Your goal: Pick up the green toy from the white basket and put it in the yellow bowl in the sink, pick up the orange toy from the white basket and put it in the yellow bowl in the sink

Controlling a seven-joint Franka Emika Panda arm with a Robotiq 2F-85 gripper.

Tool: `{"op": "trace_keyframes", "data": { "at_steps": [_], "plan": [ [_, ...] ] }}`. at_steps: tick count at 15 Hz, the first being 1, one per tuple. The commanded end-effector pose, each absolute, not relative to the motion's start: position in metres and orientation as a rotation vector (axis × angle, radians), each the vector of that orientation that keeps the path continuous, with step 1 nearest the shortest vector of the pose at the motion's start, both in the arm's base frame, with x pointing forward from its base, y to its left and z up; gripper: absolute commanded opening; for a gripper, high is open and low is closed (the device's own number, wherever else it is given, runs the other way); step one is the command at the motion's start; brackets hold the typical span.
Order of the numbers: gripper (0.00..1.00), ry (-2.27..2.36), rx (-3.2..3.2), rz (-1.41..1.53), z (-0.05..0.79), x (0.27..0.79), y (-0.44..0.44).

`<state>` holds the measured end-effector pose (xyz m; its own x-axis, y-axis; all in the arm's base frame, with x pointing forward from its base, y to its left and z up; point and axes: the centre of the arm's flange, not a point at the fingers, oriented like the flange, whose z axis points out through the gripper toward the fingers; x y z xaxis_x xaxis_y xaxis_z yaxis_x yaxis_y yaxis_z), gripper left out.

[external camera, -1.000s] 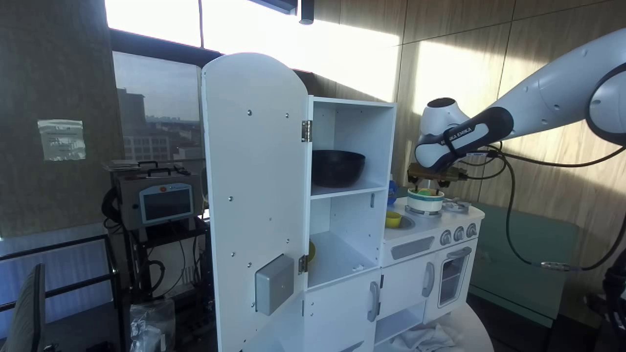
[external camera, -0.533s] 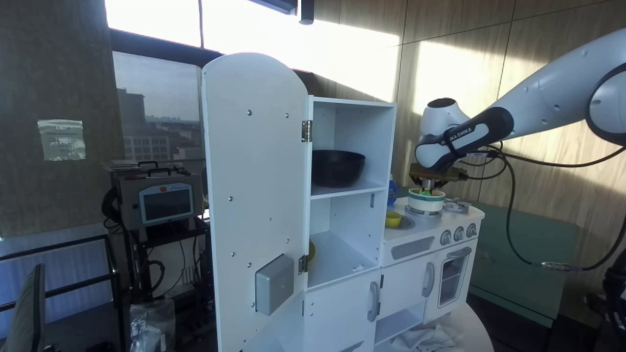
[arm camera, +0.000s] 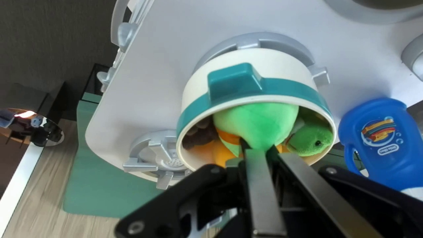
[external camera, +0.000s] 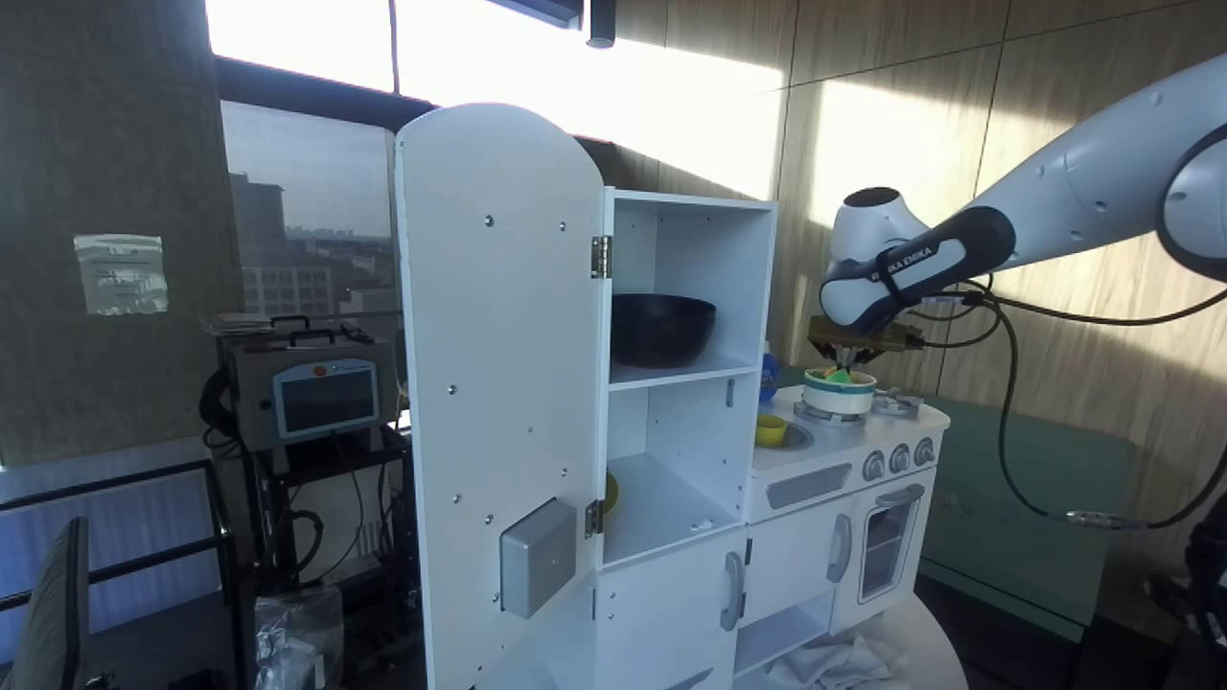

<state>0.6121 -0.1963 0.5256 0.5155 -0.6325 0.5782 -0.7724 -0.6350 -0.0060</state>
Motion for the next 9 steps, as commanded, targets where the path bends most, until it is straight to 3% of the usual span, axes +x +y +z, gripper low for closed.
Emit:
{"op": "trace_keyframes", "data": {
  "at_steps": [1, 9],
  "plan": [
    [0.10, -1.221, 2.447, 0.896, 0.547, 0.598, -0.201],
    [0.09, -1.264, 2.380, 0.984, 0.564, 0.597, -0.205]
  ]
}}
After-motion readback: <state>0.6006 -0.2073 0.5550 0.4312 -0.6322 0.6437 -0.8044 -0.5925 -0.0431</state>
